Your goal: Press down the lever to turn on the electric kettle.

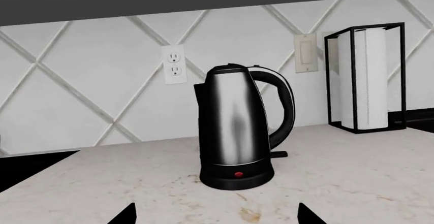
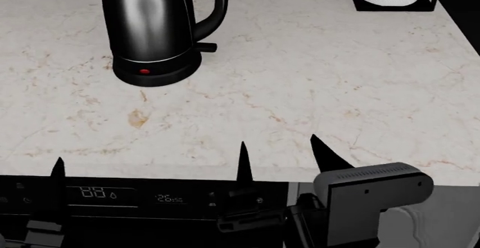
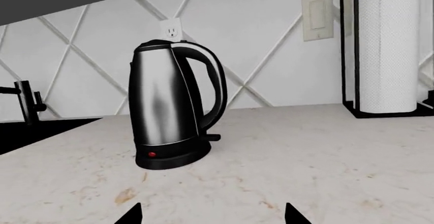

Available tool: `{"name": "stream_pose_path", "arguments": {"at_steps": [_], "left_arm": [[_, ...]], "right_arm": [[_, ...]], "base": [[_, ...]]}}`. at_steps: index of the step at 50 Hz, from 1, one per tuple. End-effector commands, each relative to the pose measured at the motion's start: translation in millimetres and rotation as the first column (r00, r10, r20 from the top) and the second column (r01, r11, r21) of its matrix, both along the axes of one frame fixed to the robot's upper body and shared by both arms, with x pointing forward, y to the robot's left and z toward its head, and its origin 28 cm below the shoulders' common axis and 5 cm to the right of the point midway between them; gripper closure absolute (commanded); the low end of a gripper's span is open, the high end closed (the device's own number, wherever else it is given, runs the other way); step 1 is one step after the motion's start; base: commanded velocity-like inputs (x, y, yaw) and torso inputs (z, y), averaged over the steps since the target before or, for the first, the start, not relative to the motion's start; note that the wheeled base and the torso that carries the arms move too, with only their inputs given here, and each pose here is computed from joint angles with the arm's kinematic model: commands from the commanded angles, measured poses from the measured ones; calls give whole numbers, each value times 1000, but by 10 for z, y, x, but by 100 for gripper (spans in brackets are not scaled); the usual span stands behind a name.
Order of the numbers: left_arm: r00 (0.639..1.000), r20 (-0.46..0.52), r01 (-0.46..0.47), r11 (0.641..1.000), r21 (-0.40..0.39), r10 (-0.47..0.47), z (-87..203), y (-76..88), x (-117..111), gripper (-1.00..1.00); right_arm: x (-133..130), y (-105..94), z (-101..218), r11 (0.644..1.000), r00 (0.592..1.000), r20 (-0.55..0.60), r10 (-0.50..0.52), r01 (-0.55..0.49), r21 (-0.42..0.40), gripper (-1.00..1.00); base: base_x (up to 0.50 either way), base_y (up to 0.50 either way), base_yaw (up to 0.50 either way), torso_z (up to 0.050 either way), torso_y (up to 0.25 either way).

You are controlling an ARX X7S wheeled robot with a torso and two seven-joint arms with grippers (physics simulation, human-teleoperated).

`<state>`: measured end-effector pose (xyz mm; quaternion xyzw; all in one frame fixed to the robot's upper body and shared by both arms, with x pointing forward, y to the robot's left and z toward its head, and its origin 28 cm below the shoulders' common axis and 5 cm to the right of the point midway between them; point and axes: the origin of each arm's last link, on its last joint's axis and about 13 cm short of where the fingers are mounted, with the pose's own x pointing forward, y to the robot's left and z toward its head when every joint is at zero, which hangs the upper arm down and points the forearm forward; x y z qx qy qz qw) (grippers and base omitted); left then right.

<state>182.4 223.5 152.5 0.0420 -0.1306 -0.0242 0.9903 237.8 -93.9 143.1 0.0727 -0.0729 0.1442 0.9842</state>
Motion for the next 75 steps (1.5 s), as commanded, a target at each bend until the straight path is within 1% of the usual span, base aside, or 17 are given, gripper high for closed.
{"name": "stream_pose_path", "arguments": {"at_steps": [1, 6, 12, 16, 18, 19, 29, 31, 32, 34, 39, 51, 57, 64, 67, 71, 75], "left_arm": [[1000, 9, 3, 1000, -11, -2, 32, 35, -48, -100], [1000, 16, -9, 1000, -18, 9, 52, 64, -86, -100], [999, 17, -30, 999, -35, 30, 41, 118, -129, -100], [999, 16, -39, 999, -38, 40, 37, 143, -148, -100], [999, 14, -41, 998, -39, 42, 26, 150, -151, -100], [999, 14, -41, 998, -40, 42, 28, 151, -149, -100], [999, 3, -35, 999, -41, 35, -24, 154, -128, -100], [999, 2, -34, 999, -39, 35, -24, 149, -119, -100], [999, 1, -33, 999, -38, 33, -30, 151, -103, -100], [1000, 4, -30, 999, -39, 30, -15, 143, -102, -100], [999, 11, -31, 999, -45, 31, 4, 144, -92, -100], [999, 17, -30, 998, -46, 30, 21, 150, -120, -100], [999, 19, -29, 999, -47, 29, 9, 152, -135, -100], [1000, 13, -27, 999, -47, 27, -24, 153, -131, -100], [999, 11, -30, 998, -50, 30, -36, 162, -136, -100], [999, 10, -31, 998, -51, 32, -42, 164, -132, -100], [999, 10, -33, 998, -53, 34, -48, 164, -129, -100]], "right_arm": [[29, 24, 28, 997, 997, -4, 72, -72, -4, -100], [52, 4, 23, 999, 999, -2, 53, -53, -3, -100], [102, -28, 53, 1000, 1000, -4, 0, 0, -31, -100], [132, -31, 86, 999, 1000, -9, -10, 10, -32, -100], [150, -30, 73, 998, 999, -13, -52, 52, -42, -100], [156, -31, 67, 998, 999, -16, -49, 48, -37, -100], [323, -87, -65, 996, 995, -55, -86, 85, -19, -100], [340, -94, -89, 993, 993, -56, -107, 104, -50, -100], [345, -106, -85, 995, 993, -56, -102, 101, -17, -100], [350, -120, -87, 994, 992, -57, -109, 108, -18, -100], [373, -140, -91, 990, 989, -51, -136, 134, -53, -100], [336, -115, -77, 987, 989, -43, -140, 136, -90, -100], [331, -134, -70, 988, 988, -49, -147, 144, -47, -100], [347, -189, -107, 986, 985, -51, -167, 165, -34, -100], [290, -255, -124, 982, 981, -51, -186, 184, -31, -100], [200, -297, -75, 980, 979, -54, -197, 194, -41, -100], [216, -283, -8, 983, 983, -62, -174, 169, -74, -100]], "base": [[500, 0, 0, 0, 0], [500, 0, 0, 0, 0], [443, 0, 0, 0, 0], [49, 0, 0, 0, 0], [0, 0, 0, 0, 0], [0, 0, 0, 0, 0], [0, 0, 500, 0, 0], [-12, 173, 250, 0, 0], [0, 0, 0, 0, 0], [0, 0, 0, 0, 0], [258, -115, 0, 0, 0], [475, 64, 0, 0, 0], [398, 316, 0, 0, 3], [378, -94, 0, 0, 0], [0, 0, 0, 0, 0], [0, 0, 0, 0, 0], [0, 0, 0, 0, 0]]}}
